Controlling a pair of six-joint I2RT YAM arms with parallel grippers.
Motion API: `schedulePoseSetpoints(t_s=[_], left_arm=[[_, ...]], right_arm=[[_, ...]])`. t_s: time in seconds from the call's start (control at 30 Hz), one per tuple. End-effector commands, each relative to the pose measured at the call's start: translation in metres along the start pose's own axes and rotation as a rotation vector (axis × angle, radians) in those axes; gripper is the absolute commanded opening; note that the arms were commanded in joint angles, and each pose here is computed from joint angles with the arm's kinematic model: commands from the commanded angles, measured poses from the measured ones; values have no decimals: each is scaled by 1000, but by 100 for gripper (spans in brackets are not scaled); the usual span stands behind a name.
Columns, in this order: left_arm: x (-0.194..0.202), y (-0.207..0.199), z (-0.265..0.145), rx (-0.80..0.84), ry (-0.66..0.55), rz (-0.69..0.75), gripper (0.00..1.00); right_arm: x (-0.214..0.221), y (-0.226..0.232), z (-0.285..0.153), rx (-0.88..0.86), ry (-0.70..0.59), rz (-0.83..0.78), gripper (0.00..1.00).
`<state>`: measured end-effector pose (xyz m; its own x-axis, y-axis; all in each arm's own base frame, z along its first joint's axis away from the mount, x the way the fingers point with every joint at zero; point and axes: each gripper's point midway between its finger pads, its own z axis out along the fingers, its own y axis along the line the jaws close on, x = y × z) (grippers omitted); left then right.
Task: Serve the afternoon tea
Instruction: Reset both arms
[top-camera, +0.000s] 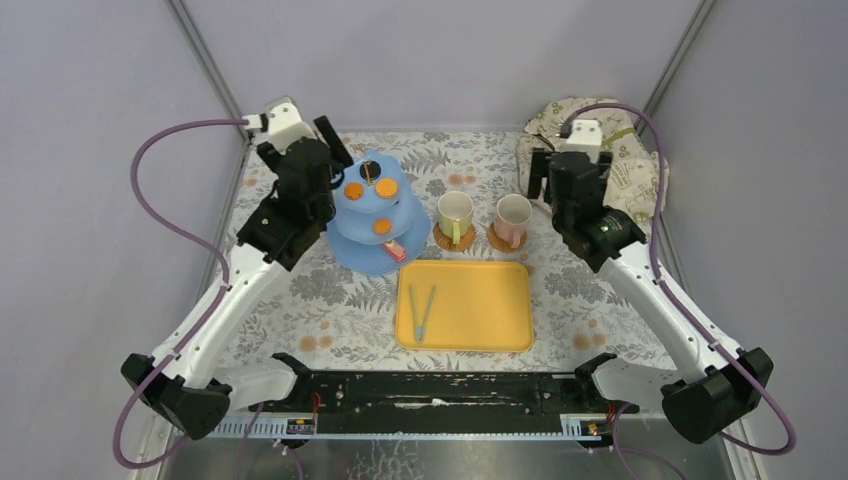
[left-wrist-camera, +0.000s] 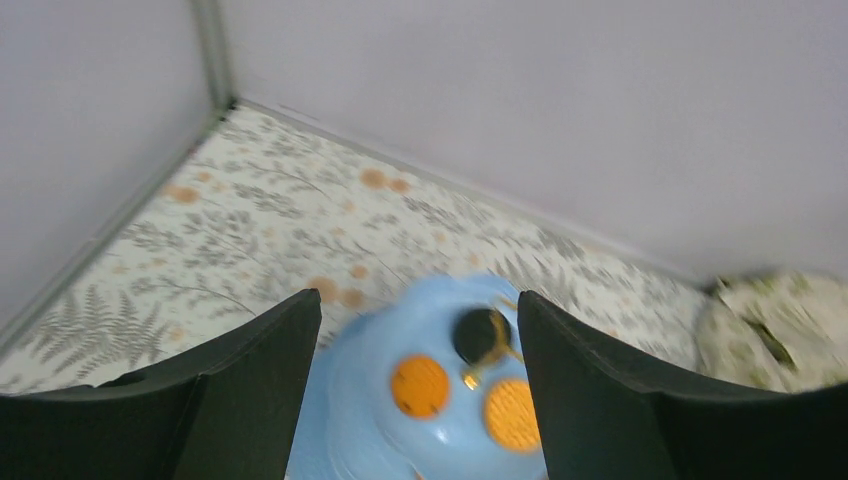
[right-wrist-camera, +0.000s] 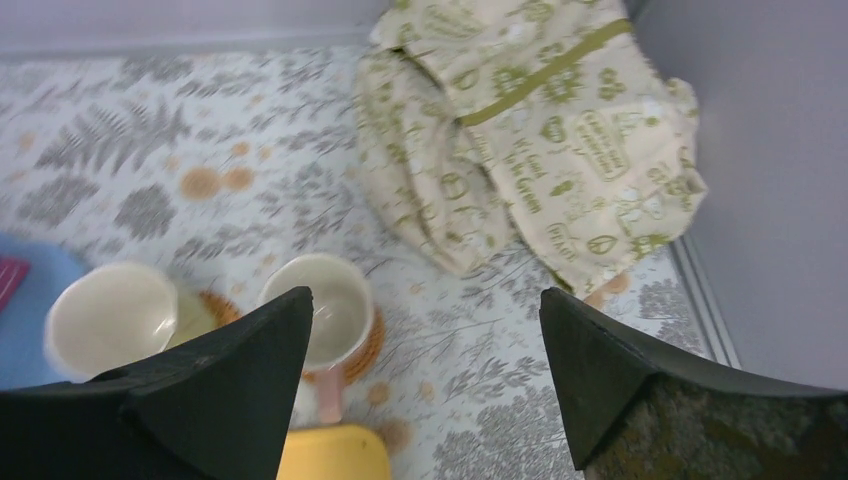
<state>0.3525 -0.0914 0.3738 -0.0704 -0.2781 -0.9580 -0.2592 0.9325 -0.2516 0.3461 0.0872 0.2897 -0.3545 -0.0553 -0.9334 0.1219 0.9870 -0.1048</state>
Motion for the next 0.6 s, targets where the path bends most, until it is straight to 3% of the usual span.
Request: schedulePoseSetpoints(t_s=[0.0,0.13,0.23,0.47,0.57], left_arm=[[-24,54,37,-170,-89,-62,79],[-13,122,74,-304,-163,-124,79],[20,156,102,-357,-130,-151,79],[83,175,112,-287,-226,-54,77],[109,182,110,-271,-210,-8,76]], right_arm=[[-34,-45,24,106,-133,140,91],[-29,-75,52,171,-109,193,94],[-20,-98,68,257,-80,213,100],[9,-114,85,340,-94,265,99],[26,-119,89,383,-86,281,99]])
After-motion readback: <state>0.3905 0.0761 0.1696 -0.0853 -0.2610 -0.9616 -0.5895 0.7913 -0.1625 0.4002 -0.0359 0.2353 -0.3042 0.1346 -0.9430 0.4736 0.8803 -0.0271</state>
